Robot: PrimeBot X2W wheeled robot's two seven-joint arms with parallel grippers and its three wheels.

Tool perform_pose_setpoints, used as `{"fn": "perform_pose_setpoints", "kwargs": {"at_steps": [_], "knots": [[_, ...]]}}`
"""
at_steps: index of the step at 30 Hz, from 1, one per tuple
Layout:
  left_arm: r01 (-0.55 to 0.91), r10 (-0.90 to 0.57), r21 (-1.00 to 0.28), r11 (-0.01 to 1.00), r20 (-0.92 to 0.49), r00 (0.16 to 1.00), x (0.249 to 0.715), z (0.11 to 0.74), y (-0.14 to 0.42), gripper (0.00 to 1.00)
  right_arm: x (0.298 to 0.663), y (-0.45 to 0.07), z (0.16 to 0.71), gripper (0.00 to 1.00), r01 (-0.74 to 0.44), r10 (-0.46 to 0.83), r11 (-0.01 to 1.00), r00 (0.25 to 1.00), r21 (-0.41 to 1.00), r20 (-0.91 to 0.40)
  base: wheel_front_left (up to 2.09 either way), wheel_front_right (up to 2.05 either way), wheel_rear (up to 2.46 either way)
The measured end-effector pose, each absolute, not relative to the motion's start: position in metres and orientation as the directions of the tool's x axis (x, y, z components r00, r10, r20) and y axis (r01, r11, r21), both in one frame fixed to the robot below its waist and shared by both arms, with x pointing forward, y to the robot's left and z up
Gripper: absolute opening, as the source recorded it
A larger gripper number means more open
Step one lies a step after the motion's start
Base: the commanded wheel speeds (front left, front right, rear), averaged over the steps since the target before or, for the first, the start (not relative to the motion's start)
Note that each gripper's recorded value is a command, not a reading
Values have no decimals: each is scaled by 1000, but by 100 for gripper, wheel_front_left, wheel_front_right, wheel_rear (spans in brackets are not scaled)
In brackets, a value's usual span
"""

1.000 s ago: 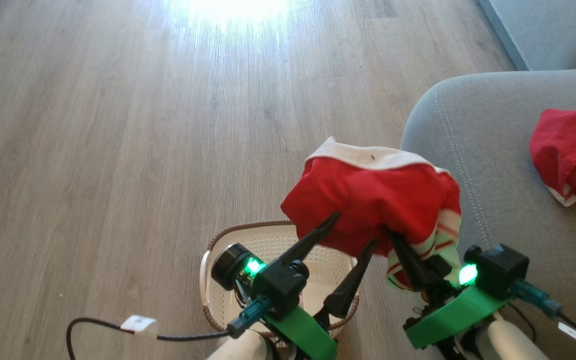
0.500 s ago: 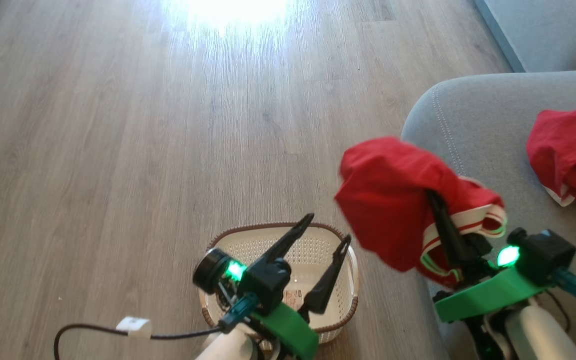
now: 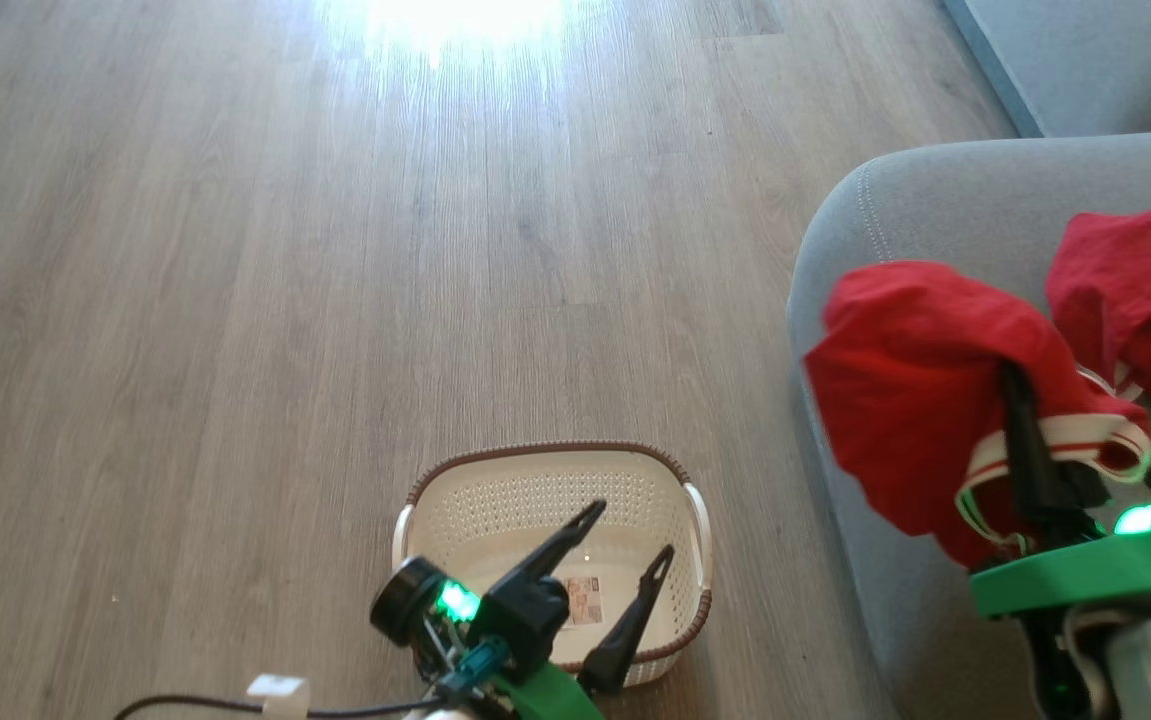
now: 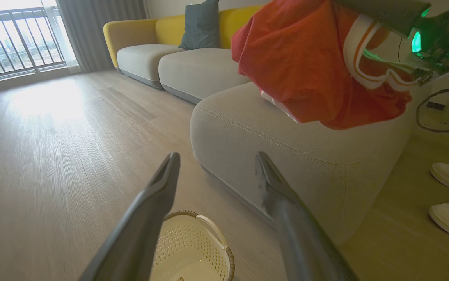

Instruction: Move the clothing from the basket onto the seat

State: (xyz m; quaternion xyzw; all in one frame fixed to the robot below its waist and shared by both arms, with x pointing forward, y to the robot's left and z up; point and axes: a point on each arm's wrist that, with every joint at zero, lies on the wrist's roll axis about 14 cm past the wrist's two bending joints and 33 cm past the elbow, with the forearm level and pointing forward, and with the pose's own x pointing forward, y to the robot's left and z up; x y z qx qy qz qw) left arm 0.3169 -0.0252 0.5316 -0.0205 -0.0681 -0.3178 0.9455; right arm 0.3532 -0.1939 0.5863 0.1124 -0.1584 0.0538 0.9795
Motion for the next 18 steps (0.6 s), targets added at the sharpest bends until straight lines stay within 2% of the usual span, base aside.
{"fn": "perform_pose_setpoints", "kwargs": {"at_steps": [6,18], "knots": [[612,-609,-3,791,94,788,312,515,-25,100,347,-223,570,0,-31,-34,973,960,227,280,0,0,0],[621,-618,-21,784,68,783,306,506,-29,100,341,-227,556,0,-3,-62,966,969,260,241,0,0,0]]}}
